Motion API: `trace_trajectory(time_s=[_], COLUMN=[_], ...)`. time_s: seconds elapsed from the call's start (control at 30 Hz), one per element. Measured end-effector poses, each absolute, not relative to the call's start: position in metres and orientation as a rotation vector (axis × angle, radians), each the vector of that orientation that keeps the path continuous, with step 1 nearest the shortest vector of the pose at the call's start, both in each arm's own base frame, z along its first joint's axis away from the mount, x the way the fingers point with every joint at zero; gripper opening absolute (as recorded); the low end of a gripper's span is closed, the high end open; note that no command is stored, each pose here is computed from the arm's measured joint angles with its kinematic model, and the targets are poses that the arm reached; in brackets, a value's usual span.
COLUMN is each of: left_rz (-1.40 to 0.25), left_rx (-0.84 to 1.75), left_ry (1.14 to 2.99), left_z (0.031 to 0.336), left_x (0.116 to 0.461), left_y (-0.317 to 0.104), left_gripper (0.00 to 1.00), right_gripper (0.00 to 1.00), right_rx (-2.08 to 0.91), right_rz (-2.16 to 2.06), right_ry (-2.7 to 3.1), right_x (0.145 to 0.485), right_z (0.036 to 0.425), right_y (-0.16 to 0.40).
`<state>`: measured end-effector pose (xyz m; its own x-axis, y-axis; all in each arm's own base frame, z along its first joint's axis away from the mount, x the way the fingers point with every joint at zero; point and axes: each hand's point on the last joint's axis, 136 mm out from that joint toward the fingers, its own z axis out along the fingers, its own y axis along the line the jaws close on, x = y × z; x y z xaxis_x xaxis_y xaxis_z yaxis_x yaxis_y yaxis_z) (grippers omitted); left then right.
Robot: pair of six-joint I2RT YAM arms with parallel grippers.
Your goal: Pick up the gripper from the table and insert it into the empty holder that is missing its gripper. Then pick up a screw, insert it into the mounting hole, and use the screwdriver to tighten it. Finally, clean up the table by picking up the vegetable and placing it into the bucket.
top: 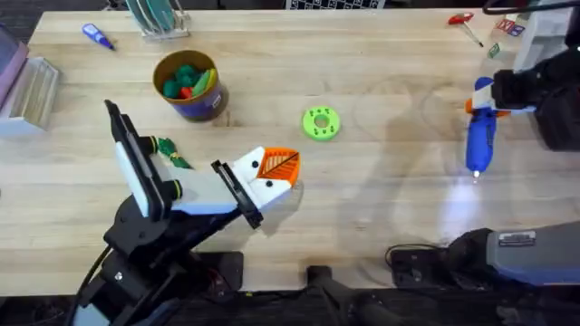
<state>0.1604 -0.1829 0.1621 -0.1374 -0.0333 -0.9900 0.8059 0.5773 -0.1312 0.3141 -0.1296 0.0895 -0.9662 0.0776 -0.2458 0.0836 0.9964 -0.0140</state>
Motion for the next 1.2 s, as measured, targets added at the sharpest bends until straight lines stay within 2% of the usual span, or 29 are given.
trace_trajectory(time_s=[0.27,0.57,0.83,1.2], left_rz=[-0.830,-0.830,-0.830,-0.830], left_rx=[0.677,0.677,0.677,0.677], left_ry=[1.548,1.548,1.548,1.548], left_z=[0.162,0.162,0.162,0.162], left_x=[0.160,0.160,0.160,0.160], left_y=[-0.183,-0.183,-0.183,-0.183], left_gripper=[0.016,0.016,0.016,0.016], right_gripper=[0.023,0.022,0.022,0.022], right_rx=[0.034,0.033,-0.005,-0.083], right_rz=[-0.046,-0.086,-0.086,0.099], right_ry=[2.775,2.493,2.281,1.979], right_x=[0.329,0.341,0.333,0.303], right_z=[0.126,0.204,0.263,0.280], right_y=[-0.095,-0.072,-0.048,0.023])
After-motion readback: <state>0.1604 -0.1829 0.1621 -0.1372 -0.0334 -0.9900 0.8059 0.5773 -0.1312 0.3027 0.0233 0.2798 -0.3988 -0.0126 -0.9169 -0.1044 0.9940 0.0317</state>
